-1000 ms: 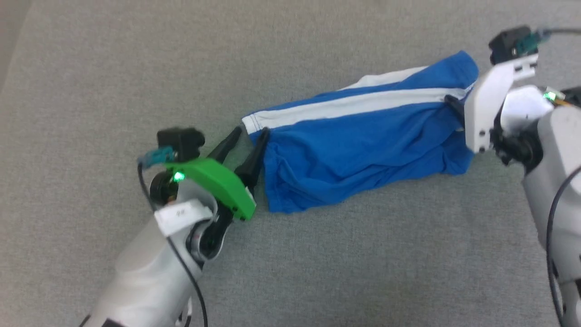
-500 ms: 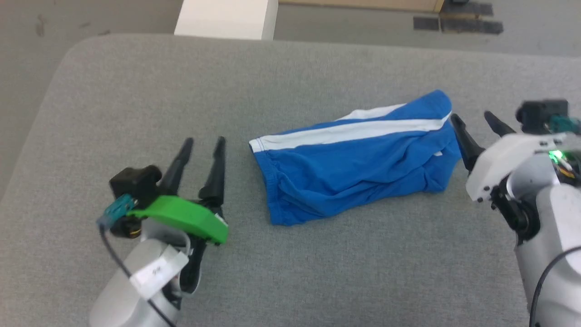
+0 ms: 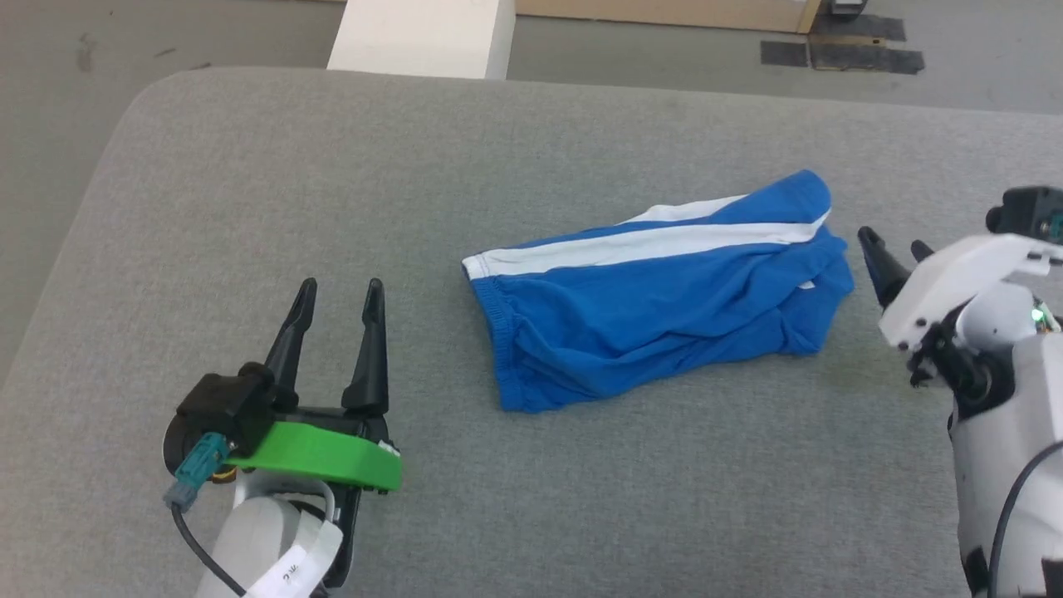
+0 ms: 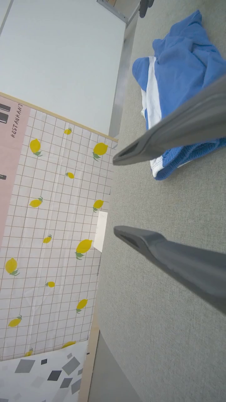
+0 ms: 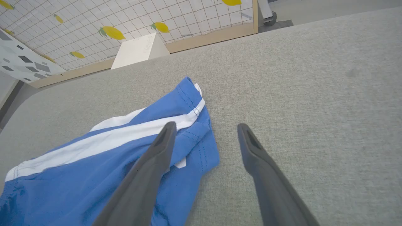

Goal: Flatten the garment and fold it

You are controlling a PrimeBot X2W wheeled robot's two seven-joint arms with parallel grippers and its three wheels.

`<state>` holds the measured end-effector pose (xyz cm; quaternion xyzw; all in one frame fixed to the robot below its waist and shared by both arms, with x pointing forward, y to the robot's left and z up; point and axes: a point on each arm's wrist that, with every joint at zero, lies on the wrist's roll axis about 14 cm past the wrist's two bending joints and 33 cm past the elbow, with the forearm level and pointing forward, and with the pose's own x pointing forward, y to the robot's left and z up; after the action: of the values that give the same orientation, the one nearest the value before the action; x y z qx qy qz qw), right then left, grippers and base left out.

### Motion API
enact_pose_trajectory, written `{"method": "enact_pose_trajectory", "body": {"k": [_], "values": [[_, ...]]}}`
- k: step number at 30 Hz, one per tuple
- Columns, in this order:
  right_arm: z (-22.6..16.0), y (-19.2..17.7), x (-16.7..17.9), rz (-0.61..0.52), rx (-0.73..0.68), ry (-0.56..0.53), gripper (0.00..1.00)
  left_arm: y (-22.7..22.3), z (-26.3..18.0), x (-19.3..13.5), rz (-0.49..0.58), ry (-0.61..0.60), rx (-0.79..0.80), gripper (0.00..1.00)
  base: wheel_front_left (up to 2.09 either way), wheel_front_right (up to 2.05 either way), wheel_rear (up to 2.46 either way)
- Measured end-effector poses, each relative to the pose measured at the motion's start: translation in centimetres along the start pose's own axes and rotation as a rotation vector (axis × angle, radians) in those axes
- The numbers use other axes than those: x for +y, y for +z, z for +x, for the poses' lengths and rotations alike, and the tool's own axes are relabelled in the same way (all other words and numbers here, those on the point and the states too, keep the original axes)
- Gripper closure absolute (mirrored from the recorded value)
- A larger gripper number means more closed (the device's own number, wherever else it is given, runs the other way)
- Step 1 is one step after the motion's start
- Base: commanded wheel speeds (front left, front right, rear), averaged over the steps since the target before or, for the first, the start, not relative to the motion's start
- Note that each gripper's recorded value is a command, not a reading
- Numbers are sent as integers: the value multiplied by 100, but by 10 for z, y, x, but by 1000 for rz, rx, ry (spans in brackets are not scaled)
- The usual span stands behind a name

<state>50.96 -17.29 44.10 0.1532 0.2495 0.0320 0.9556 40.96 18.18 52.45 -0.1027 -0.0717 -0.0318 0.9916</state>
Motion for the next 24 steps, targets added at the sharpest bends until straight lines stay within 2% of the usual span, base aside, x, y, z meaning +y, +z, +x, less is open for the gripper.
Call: {"method": "enact_pose_trajectory", "body": {"k": [7, 17, 23, 24], "values": [[24, -19, 5, 81, 158, -8, 0, -4, -3, 16, 12, 49, 10, 0, 0, 0, 0], [43, -53, 6, 82, 376, -47, 0, -14, -1, 21, 16, 67, 35, 0, 0, 0, 0], [47, -59, 13, 72, 464, -36, 0, -18, -1, 21, 15, 66, 48, 0, 0, 0, 0], [47, -60, 15, 71, 477, -32, 3, -19, 0, 21, 14, 65, 49, 0, 0, 0, 0]]}}
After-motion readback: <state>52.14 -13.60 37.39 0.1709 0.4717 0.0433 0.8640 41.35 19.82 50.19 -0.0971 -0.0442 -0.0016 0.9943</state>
